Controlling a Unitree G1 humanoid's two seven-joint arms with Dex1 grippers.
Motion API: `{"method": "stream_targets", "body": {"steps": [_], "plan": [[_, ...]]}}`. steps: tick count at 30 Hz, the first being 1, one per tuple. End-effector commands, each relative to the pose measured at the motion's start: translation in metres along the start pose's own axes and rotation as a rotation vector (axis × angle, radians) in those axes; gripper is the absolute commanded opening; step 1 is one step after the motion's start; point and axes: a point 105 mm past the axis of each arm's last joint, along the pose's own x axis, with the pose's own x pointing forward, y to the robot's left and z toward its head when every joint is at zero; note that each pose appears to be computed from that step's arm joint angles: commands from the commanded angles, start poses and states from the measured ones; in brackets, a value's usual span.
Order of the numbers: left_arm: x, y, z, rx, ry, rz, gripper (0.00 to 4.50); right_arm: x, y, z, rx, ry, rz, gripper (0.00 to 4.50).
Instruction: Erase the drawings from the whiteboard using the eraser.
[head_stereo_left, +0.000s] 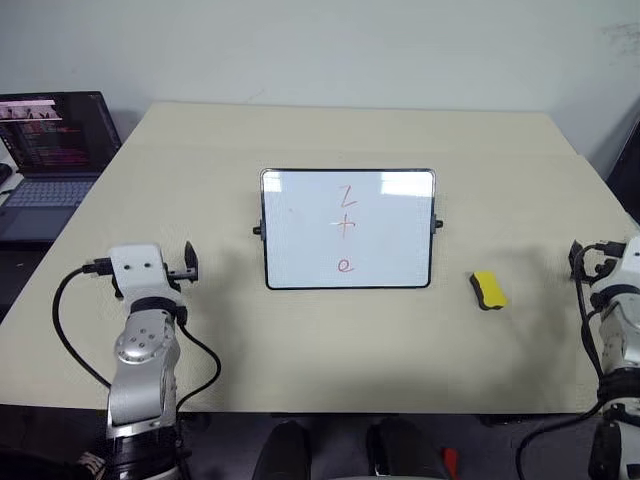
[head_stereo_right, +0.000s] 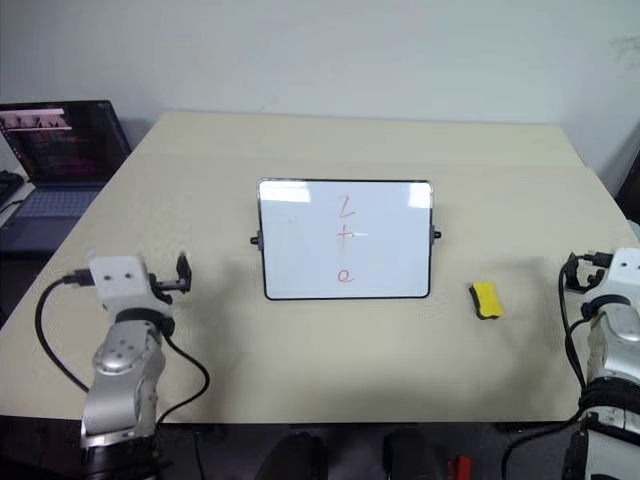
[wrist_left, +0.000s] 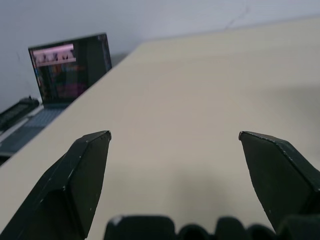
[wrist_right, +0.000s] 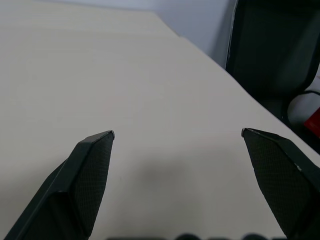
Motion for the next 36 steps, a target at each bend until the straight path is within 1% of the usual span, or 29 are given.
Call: {"method": "stream_targets", "body": {"steps": [1, 4, 6, 9, 13, 15, 17, 18, 20, 22, 24, 25, 27, 31, 34, 36], "plan": [[0.002, -0.004, 0.002, 0.020, -0.018, 0.005, 4.50, 0.001, -0.001, 0.020, -0.011, -0.049, 0.019, 4.46], [0.001, -0.006, -0.004, 0.004, 0.004, 0.022, 4.50, 0.000, 0.002, 0.014, 0.031, -0.021, 0.043, 4.46], [-0.001, -0.012, -0.001, -0.011, -0.004, -0.020, 4.50, 0.000, 0.005, 0.021, 0.013, -0.029, 0.059, 4.46], [-0.005, -0.015, 0.002, -0.049, -0.010, -0.116, 4.50, -0.002, 0.010, 0.034, 0.051, -0.059, 0.086, 4.46], [-0.011, -0.016, 0.028, -0.060, -0.080, -0.298, 4.50, -0.008, 0.023, 0.039, 0.095, -0.062, 0.171, 4.46], [-0.019, -0.023, 0.044, -0.031, -0.106, -0.454, 4.50, -0.013, 0.033, 0.045, 0.096, -0.078, 0.237, 4.46], [-0.030, -0.033, 0.058, -0.014, -0.115, -0.620, 4.50, -0.019, 0.038, 0.049, 0.082, -0.105, 0.258, 4.46], [-0.034, -0.036, 0.063, -0.008, -0.111, -0.676, 4.50, -0.022, 0.038, 0.049, 0.096, -0.106, 0.260, 4.46], [-0.040, -0.039, 0.076, 0.018, -0.104, -0.795, 4.50, -0.033, 0.049, 0.058, 0.123, -0.122, 0.313, 4.46], [-0.042, -0.058, 0.093, 0.062, -0.119, -0.958, 4.50, -0.047, 0.056, 0.067, 0.087, -0.143, 0.384, 4.46], [-0.044, -0.074, 0.105, 0.118, -0.140, -1.089, 4.50, -0.064, 0.062, 0.068, 0.037, -0.131, 0.418, 4.46], [-0.046, -0.079, 0.109, 0.142, -0.145, -1.141, 4.50, -0.072, 0.066, 0.068, 0.028, -0.123, 0.430, 4.46], [-0.050, -0.091, 0.114, 0.189, -0.156, -1.246, 4.50, -0.086, 0.075, 0.062, 0.008, -0.057, 0.457, 4.46], [-0.067, -0.124, 0.119, 0.267, -0.180, -1.493, 4.50, -0.110, 0.101, 0.060, 0.036, 0.052, 0.552, 4.46], [-0.072, -0.141, 0.116, 0.326, -0.190, -1.611, 4.50, -0.115, 0.115, 0.056, 0.064, 0.142, 0.544, 4.46], [-0.074, -0.150, 0.113, 0.360, -0.201, -1.654, 4.50, -0.116, 0.121, 0.058, 0.068, 0.166, 0.543, 4.46]]}}
